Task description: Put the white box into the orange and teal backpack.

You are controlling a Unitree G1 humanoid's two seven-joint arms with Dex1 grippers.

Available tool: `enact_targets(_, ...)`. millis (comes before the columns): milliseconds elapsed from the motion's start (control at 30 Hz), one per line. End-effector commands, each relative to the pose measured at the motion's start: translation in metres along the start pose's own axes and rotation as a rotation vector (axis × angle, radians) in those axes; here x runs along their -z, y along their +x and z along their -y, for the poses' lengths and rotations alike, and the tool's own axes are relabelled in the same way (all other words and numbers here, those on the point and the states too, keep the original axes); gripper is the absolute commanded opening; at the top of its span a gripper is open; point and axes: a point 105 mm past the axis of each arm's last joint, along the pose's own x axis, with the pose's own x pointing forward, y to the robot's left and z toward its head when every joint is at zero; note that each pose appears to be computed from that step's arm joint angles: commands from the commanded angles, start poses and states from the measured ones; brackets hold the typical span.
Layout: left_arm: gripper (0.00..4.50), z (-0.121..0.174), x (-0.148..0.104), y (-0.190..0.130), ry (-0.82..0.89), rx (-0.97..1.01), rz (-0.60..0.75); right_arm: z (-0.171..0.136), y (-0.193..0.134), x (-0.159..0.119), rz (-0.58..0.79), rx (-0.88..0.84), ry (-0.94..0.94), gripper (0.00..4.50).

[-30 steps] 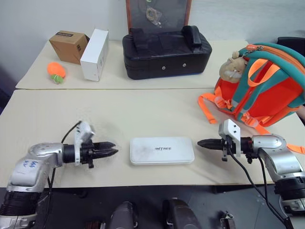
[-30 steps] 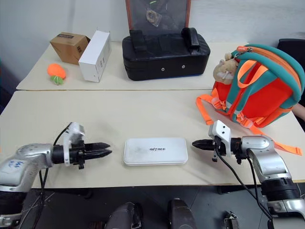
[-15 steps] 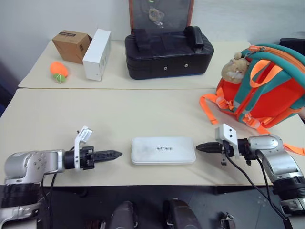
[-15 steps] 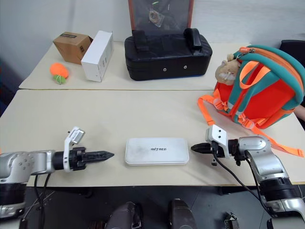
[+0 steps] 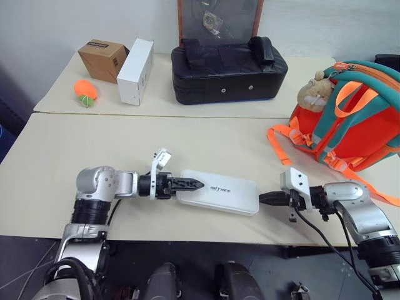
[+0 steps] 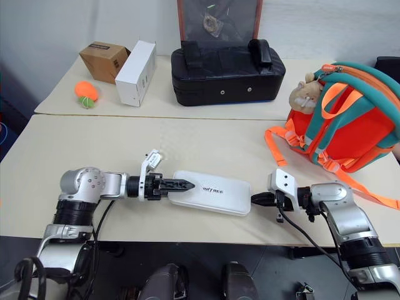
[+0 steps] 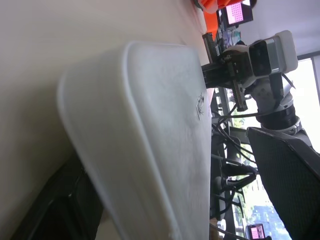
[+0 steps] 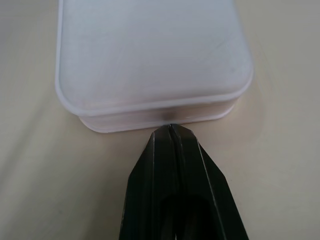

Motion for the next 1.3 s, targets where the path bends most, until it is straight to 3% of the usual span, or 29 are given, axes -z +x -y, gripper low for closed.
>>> enact_targets(33,4.35,-0.004,0.001,0.011,-0.026,0.012,-0.026,-0.003,0.000,-0.008,0.026,0.005,-0.031,0.00)
enact_targets(300,1.81,0.012,-0.017,0.002,0.063,0.106,0.049,-0.008,-0.003,-0.001,0.023,0.044,-0.016,0.00)
enact_targets(400,1.23,0.021,-0.023,-0.006,0.135,0.143,0.143,0.000,-0.018,-0.005,0.081,0.165,0.042,0.00)
enact_targets(467,1.23,0.034,-0.028,-0.016,0.172,0.182,0.214,0.005,-0.033,-0.011,0.135,0.258,0.093,0.00)
enact_targets(567,1.23,0.060,-0.030,-0.038,0.277,0.213,0.288,0.028,-0.079,-0.015,0.219,0.549,0.165,0.00)
enact_targets(667,1.23,0.078,-0.029,-0.058,0.377,0.182,0.356,0.040,-0.132,-0.005,0.286,0.784,0.293,0.58)
enact_targets(800,1.23,0.096,-0.029,-0.071,0.453,0.165,0.434,0.049,-0.160,-0.011,0.369,0.920,0.353,1.91)
enact_targets(900,1.23,0.104,-0.037,-0.077,0.468,0.155,0.529,0.061,-0.160,-0.017,0.423,0.944,0.388,2.95)
enact_targets(1033,1.23,0.110,-0.048,-0.083,0.480,0.119,0.620,0.079,-0.129,-0.022,0.451,0.889,0.426,4.41)
enact_targets(1133,1.23,0.117,-0.053,-0.086,0.493,0.124,0.652,0.103,-0.115,-0.024,0.474,0.924,0.450,4.46)
enact_targets(1300,1.23,0.125,-0.055,-0.090,0.513,0.120,0.673,0.130,-0.092,-0.064,0.657,0.846,0.503,4.46)
